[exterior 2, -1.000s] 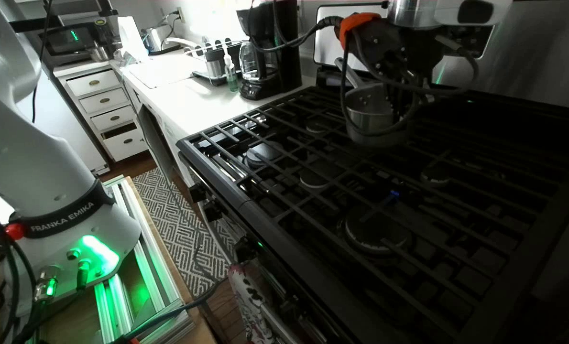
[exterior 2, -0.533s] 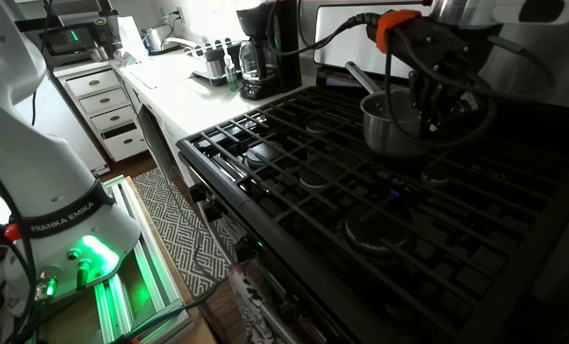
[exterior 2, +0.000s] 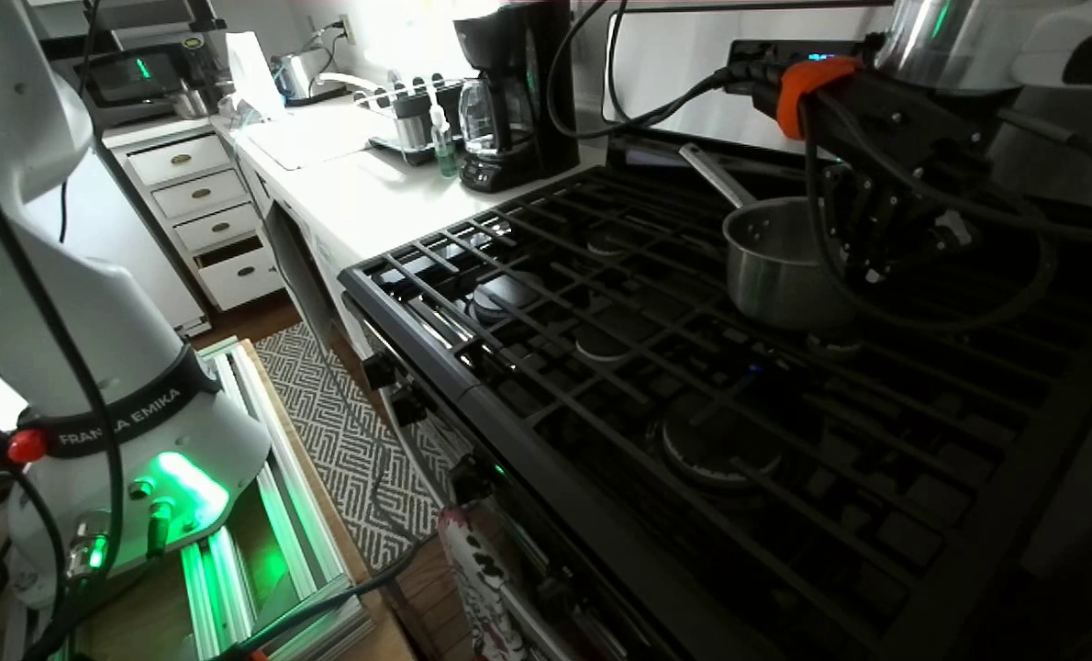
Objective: Move the pot on the stove to the right
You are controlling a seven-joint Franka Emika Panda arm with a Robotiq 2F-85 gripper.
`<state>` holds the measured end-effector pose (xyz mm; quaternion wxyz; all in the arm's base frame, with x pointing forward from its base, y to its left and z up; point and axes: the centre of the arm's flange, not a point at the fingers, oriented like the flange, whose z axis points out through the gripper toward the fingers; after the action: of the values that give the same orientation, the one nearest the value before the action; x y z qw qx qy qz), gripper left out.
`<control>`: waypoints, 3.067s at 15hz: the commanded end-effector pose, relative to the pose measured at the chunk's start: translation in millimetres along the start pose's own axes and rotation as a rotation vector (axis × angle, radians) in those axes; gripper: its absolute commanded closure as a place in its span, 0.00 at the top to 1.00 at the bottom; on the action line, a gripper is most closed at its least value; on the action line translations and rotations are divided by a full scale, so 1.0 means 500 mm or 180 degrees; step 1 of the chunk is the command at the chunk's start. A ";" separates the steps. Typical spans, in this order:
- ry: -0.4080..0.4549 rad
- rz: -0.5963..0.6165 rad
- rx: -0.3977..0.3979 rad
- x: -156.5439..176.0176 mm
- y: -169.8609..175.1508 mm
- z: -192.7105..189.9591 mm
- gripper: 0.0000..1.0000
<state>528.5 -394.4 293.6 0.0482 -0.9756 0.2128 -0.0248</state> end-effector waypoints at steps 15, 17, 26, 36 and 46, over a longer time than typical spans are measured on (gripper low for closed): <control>-0.0008 0.0040 0.0092 0.095 0.052 0.016 0.02; -0.0024 0.0037 0.0100 0.099 0.053 0.018 0.02; 0.0126 0.0067 0.0145 0.079 0.037 -0.036 0.80; 0.0500 0.0371 0.0144 -0.047 0.004 -0.142 1.00; 0.0878 0.0458 0.0050 -0.176 -0.017 -0.201 1.00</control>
<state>473.7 -382.4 382.3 0.0339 -0.9500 0.2777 -0.1391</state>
